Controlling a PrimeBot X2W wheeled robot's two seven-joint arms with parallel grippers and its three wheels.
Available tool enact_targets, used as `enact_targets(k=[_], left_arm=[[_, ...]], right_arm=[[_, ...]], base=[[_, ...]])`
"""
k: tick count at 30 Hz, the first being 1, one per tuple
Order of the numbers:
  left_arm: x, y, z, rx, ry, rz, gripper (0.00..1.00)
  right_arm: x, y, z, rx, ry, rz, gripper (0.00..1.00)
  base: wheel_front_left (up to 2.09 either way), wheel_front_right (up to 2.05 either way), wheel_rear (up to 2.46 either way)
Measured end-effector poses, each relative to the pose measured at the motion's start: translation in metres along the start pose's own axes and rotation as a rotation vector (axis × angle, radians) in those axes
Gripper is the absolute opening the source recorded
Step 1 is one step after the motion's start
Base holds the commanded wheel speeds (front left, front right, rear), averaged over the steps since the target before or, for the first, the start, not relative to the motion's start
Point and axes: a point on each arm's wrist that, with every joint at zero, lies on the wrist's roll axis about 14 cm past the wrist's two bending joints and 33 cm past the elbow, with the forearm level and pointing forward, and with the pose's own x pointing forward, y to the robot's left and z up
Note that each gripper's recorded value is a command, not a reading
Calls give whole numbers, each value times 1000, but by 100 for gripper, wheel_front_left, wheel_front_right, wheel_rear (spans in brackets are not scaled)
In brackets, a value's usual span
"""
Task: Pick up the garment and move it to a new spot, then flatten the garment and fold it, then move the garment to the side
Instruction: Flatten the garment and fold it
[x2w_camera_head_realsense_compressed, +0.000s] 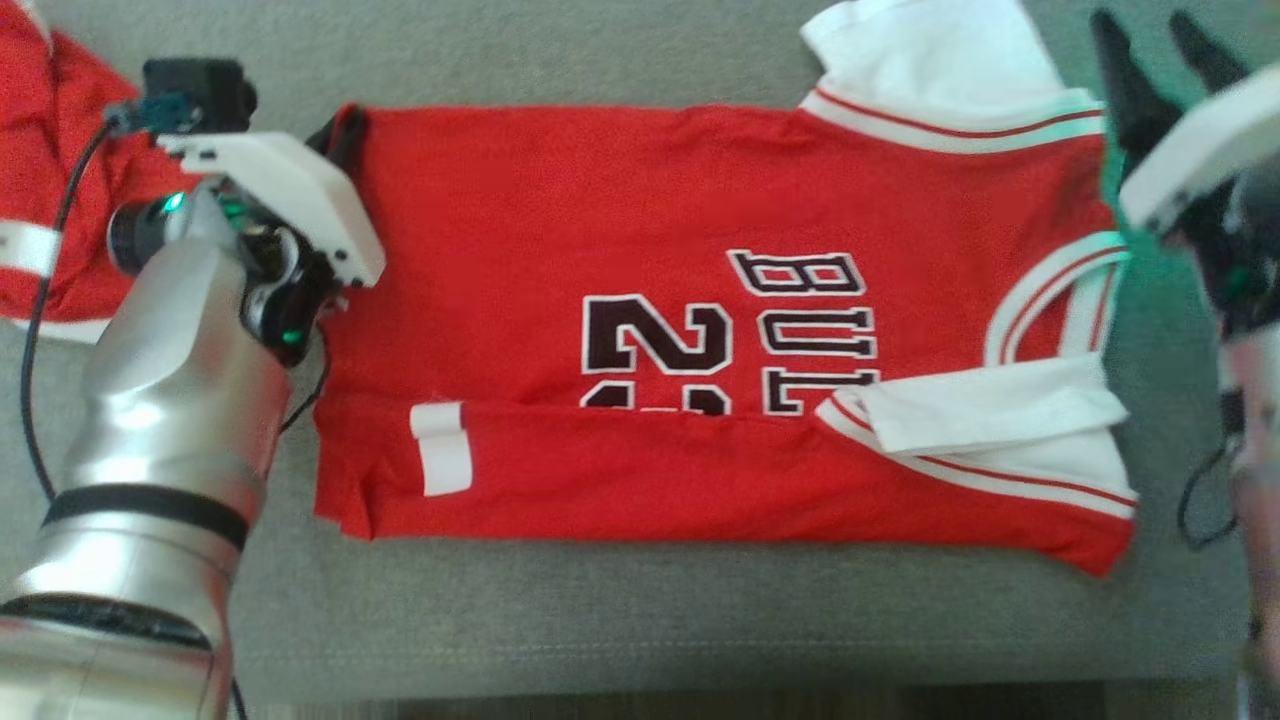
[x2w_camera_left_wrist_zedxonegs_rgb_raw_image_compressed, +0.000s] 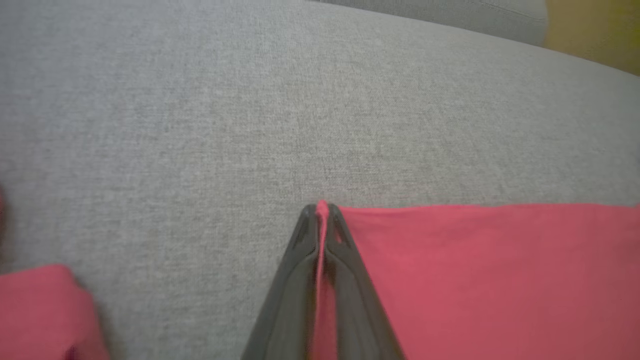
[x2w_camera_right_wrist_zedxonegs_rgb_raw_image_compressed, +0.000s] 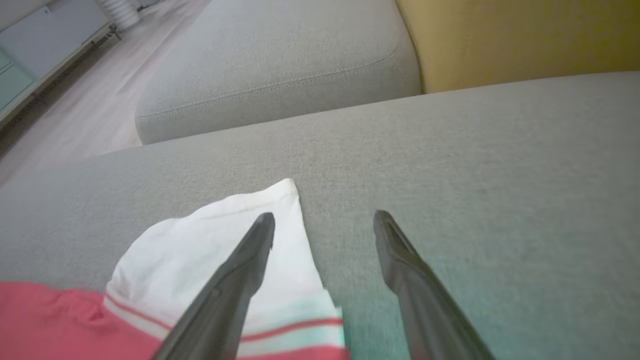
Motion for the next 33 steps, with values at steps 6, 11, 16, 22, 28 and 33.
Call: enact_targets(k=[6,11,16,22,28,33], left_arm=[[6,2,3,5,-17,-6,0],[9,5,2,-6,-25,-4,0],[12,6,3,-11,-32,-9,0],[15,5,1,-25,-33,-17,0],[9,6,10,-21,-71,-13,0],[-2,9,21,-23,-109,-5,0]], right_arm=[[50,10,1,-30,88,21,100],[74,23,-23,-65,184,44,100],[88,24,-24,-102,206,44,100],[93,27,-24,-118,229,59,0],[83,26,2,-111,111,72,0],[62,28,35,-109,-26,96,0]], base=[[0,0,0],[0,0,0],[0,0,0],[0,0,0],[0,0,0],[0,0,0]])
